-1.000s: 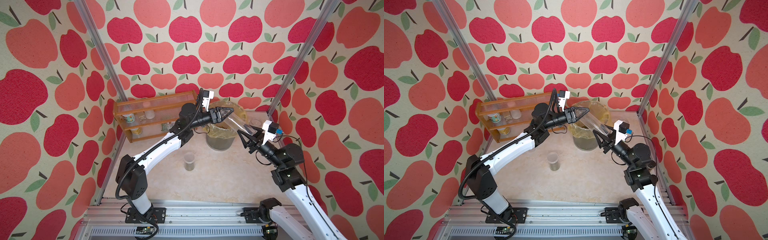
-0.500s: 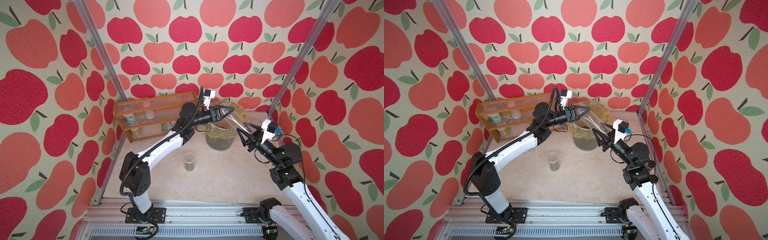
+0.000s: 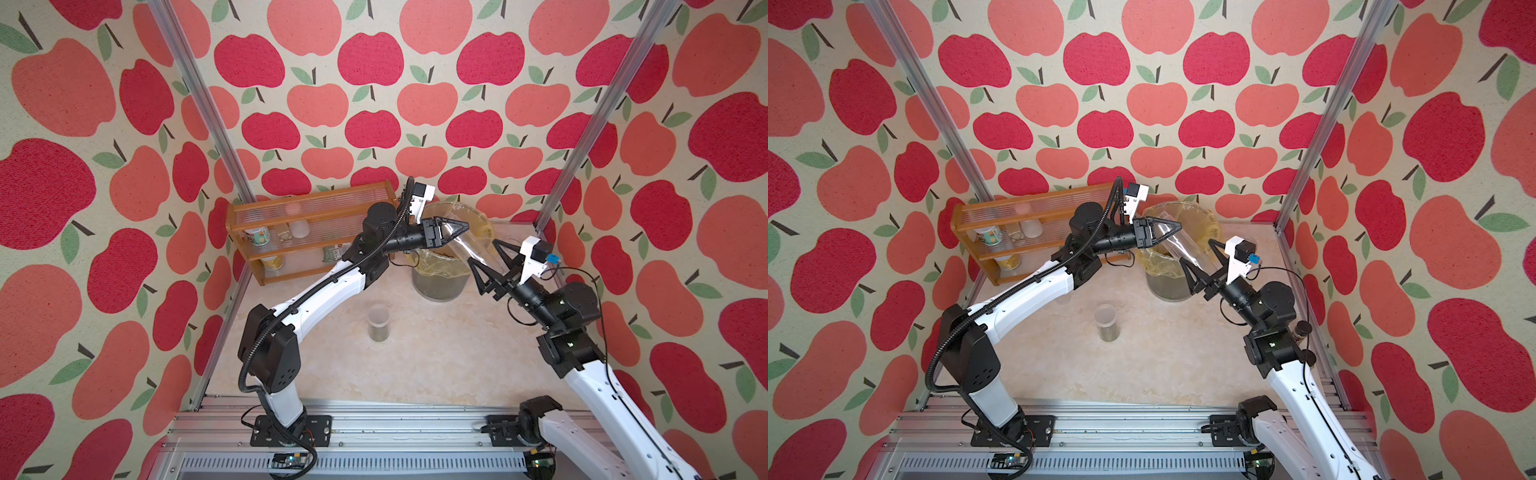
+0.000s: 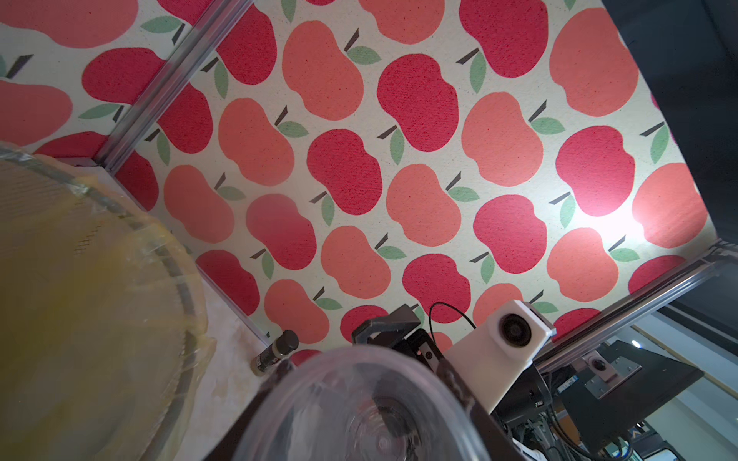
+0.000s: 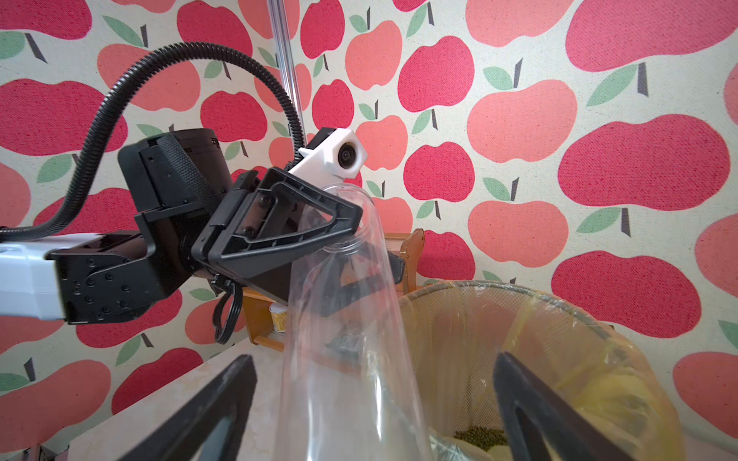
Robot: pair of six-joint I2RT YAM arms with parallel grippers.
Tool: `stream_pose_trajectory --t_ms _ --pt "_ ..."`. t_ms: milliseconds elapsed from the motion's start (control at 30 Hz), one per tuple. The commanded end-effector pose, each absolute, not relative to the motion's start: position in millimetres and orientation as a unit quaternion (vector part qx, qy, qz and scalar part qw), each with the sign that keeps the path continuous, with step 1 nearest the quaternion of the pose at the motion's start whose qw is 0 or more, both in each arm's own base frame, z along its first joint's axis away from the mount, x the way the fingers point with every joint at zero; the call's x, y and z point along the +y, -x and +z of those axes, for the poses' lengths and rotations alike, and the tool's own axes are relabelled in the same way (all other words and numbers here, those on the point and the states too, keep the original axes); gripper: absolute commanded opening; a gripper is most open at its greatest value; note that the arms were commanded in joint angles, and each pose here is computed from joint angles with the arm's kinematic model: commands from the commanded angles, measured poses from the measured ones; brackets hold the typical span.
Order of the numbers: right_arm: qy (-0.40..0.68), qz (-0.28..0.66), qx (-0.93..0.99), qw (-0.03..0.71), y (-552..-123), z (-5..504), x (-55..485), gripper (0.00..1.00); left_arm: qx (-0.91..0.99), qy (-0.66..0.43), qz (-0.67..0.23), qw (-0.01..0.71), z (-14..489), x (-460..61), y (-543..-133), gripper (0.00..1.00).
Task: Empty moldy mung beans from jars
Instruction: Place the jar at the center of the board.
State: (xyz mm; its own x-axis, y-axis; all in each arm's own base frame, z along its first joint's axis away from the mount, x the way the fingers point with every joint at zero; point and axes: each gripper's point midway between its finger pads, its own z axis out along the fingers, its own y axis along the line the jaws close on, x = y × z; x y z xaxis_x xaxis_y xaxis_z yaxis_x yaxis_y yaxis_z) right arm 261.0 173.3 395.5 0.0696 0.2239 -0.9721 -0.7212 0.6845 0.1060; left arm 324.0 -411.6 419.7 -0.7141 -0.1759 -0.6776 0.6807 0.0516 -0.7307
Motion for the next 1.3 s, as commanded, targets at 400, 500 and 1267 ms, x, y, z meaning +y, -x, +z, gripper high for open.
stream_pose_trajectory --t_ms 400,500,1267 --pt "0.183 0.292 0.602 0.721 -213 400 137 0.99 0.705 -0.222 -0.36 0.569 471 -265 -280 0.46" --pt "0.183 0.312 0.592 0.72 -204 400 138 0.99 0.743 -0.167 -0.285 0.582 443 -217 -281 0.45" --pt "0.178 0.323 0.62 0.692 -186 345 133 0.99 0.808 0.008 -0.146 0.571 282 -133 -406 0.44"
